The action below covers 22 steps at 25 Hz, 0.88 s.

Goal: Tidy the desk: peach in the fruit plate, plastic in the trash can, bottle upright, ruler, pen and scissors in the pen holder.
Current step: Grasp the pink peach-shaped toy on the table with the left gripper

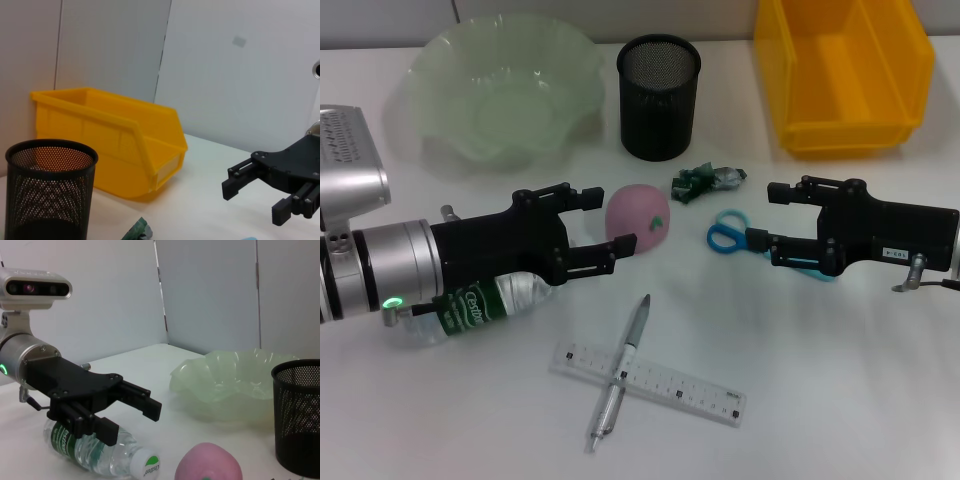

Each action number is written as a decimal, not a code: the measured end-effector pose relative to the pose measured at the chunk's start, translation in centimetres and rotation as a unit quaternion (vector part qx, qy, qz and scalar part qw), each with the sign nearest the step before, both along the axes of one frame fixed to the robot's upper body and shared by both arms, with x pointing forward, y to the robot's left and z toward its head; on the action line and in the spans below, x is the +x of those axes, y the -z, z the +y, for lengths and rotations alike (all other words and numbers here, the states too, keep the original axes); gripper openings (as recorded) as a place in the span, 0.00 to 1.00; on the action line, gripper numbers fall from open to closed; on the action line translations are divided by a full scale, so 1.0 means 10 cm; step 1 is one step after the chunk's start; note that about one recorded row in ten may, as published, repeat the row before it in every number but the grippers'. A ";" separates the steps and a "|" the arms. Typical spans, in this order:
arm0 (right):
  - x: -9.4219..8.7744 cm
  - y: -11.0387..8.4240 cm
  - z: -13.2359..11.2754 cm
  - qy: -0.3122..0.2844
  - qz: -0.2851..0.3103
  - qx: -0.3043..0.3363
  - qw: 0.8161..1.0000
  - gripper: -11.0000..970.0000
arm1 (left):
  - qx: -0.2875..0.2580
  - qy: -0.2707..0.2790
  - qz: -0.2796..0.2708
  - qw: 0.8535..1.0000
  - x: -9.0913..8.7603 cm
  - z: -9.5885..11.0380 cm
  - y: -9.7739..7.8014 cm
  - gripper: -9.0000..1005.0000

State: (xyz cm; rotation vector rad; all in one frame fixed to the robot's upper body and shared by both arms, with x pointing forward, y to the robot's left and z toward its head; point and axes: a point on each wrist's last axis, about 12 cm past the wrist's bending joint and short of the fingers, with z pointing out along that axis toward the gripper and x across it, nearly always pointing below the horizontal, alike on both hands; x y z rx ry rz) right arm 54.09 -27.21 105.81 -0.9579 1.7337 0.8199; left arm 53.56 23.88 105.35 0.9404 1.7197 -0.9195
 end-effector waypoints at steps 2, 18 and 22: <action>0.00 0.00 0.00 0.000 0.000 0.001 1.000 0.75 | 0.001 0.001 -0.001 1.000 0.01 -0.01 -0.01 0.78; -0.01 0.01 -0.02 0.006 0.000 0.000 1.000 0.75 | -0.007 0.012 -0.011 1.000 0.10 -0.10 -0.10 0.72; -0.01 0.01 -0.03 0.007 0.000 -0.001 1.000 0.75 | 0.012 0.007 -0.006 1.000 0.37 -0.30 -0.22 0.71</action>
